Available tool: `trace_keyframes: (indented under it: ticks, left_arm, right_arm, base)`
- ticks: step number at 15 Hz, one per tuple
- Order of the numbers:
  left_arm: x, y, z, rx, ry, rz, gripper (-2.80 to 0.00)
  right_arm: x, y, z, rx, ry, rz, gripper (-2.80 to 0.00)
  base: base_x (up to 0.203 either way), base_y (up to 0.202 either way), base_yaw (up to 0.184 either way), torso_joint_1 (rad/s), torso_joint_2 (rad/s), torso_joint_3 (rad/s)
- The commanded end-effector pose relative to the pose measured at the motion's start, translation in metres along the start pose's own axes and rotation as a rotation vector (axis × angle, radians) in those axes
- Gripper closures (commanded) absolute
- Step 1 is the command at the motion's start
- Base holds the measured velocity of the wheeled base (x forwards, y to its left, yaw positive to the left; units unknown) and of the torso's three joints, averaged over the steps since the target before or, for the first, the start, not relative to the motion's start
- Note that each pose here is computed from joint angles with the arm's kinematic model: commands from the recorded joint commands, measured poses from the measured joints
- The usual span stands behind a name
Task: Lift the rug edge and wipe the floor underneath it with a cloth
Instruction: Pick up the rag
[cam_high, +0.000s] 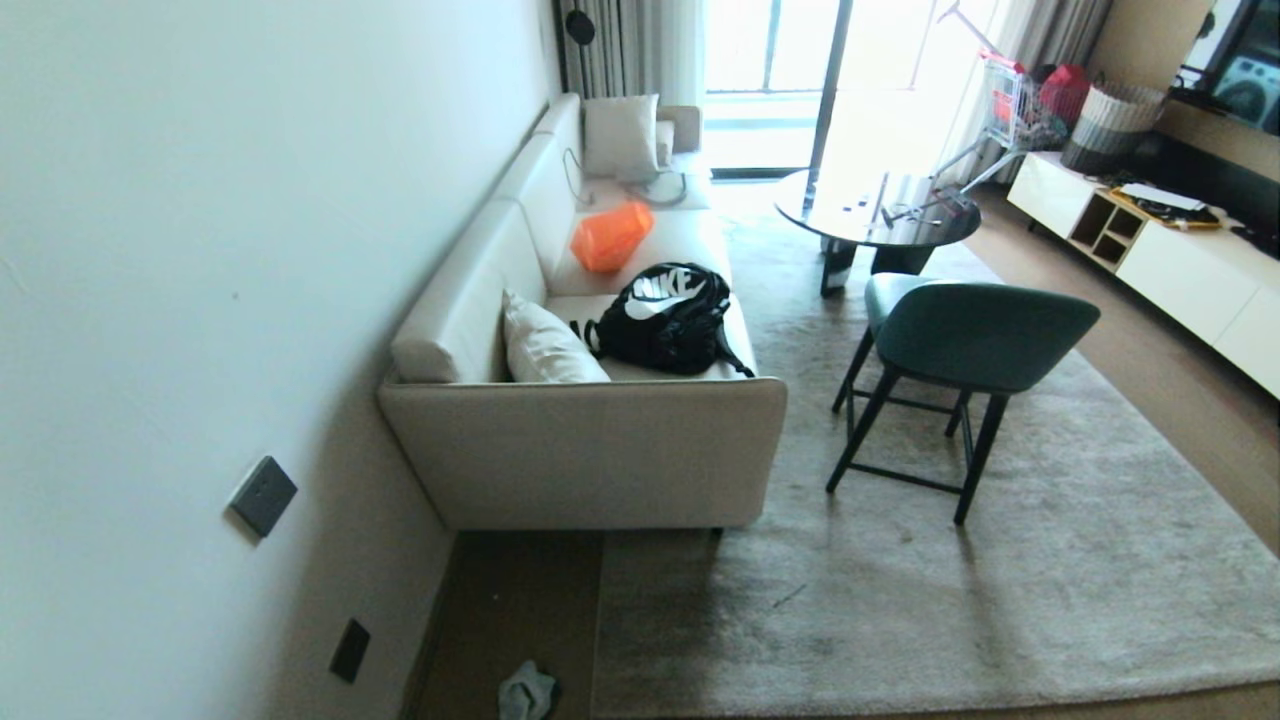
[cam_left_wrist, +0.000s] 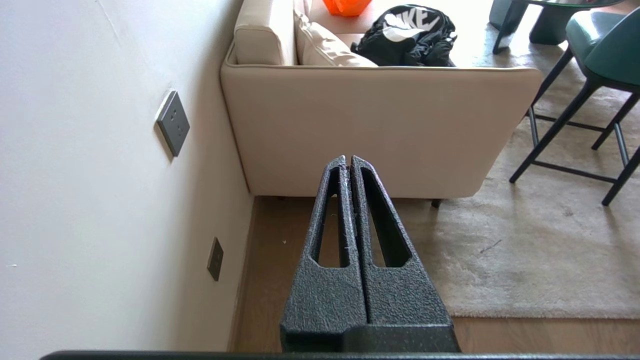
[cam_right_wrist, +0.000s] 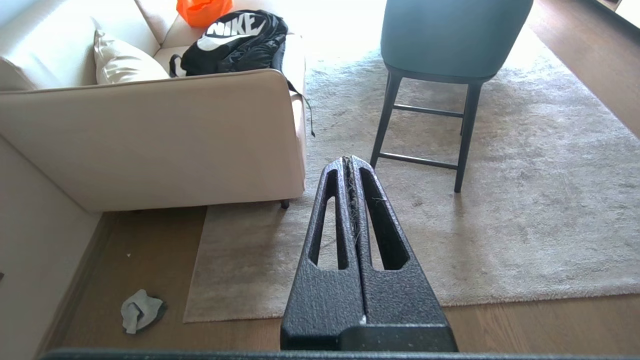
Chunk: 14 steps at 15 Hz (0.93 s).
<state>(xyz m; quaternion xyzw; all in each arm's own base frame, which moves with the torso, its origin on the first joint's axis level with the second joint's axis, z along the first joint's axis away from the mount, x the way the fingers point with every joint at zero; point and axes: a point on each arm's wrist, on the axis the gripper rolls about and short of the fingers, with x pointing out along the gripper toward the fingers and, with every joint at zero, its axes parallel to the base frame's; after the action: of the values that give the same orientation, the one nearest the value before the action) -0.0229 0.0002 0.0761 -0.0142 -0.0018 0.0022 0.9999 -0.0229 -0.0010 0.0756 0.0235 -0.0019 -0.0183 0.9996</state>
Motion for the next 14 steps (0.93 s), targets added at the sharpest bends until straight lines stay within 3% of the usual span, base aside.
trace_keyframes:
  ticks: [1,14]
  left_arm:
    - [0.0,0.0,0.0002,-0.001,-0.001,0.0,0.0]
    - [0.0,0.0,0.0002,-0.001,-0.001,0.0,0.0]
  right_arm:
    - [0.0001,0.0,0.0001,0.0,0.001,0.0,0.0]
    - [0.0001,0.0,0.0001,0.001,0.001,0.0,0.0]
  base:
    - [0.0,0.0,0.0,0.0,0.0,0.0]
    - [0.0,0.0,0.0,0.0,0.0,0.0]
